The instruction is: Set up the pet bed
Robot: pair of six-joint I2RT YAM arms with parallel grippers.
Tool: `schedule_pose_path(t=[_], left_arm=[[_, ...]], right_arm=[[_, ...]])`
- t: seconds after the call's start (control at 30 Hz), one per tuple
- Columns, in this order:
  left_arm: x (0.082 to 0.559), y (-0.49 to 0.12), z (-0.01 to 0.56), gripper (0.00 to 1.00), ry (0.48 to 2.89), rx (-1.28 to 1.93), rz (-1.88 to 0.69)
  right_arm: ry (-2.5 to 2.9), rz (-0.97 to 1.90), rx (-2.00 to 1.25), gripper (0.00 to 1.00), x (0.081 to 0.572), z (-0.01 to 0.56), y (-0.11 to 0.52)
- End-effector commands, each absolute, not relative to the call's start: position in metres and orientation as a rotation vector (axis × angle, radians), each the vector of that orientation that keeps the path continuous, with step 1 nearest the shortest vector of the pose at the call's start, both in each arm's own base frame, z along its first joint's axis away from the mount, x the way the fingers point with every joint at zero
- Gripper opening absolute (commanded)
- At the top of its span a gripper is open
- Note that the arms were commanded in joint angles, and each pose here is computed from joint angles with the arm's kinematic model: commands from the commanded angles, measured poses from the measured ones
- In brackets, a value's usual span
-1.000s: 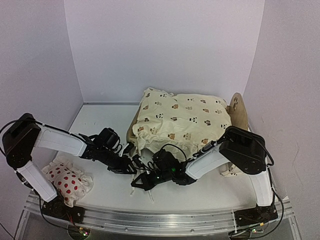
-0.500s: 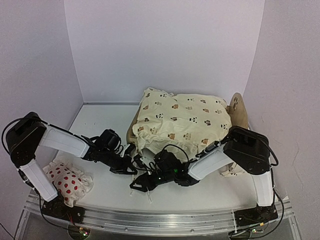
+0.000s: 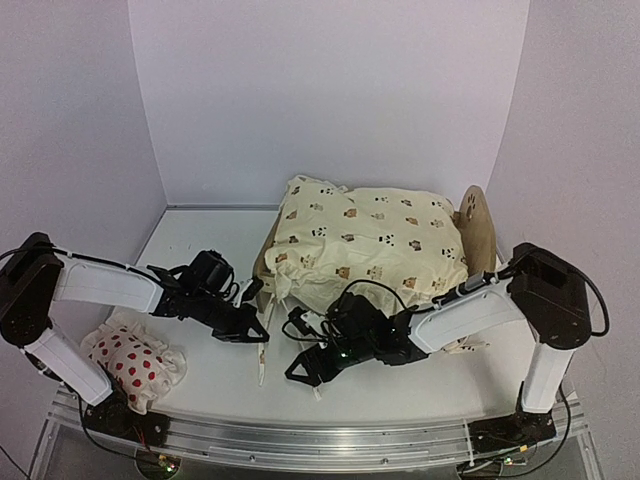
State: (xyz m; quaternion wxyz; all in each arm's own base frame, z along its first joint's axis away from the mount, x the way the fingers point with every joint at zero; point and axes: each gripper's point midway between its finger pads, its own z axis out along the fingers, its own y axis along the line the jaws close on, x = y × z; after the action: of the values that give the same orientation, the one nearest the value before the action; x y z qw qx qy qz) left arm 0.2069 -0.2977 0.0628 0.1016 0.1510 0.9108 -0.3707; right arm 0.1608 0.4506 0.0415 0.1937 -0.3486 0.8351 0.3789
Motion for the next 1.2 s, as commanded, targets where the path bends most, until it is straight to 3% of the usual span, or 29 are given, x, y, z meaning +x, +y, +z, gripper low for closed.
schedule_pose_path(t=[0.0, 0.23, 0.33, 0.53, 0.83, 0.93, 1.17], left_arm=[[0.207, -0.296, 0.073, 0.0, 2.662, 0.453, -1.084], [0.206, -0.295, 0.072, 0.0, 2.659, 0.458, -1.085], [0.205, -0.295, 0.072, 0.0, 2.659, 0.46, -1.09], [0.205, -0.296, 0.073, 0.0, 2.654, 0.466, -1.094], [0.205, -0.297, 0.077, 0.0, 2.653, 0.477, -1.099], [0.205, -0.297, 0.083, 0.0, 2.643, 0.48, -1.106], [0.201, -0.297, 0.097, 0.0, 2.622, 0.503, -1.135]], right_arm=[[2.362, 0.92, -0.995, 0.55, 0.164, 0.044, 0.43], [2.375, 0.851, -1.011, 0.56, 0.167, 0.047, 0.429], [2.369, 0.84, -1.018, 0.48, 0.17, 0.047, 0.431], [2.385, 0.86, -1.047, 0.5, 0.17, 0.037, 0.447], [2.416, 0.846, -1.081, 0.3, 0.174, 0.007, 0.468], [2.433, 0.852, -1.082, 0.17, 0.174, -0.004, 0.472], [2.418, 0.943, -1.067, 0.13, 0.177, -0.013, 0.502]])
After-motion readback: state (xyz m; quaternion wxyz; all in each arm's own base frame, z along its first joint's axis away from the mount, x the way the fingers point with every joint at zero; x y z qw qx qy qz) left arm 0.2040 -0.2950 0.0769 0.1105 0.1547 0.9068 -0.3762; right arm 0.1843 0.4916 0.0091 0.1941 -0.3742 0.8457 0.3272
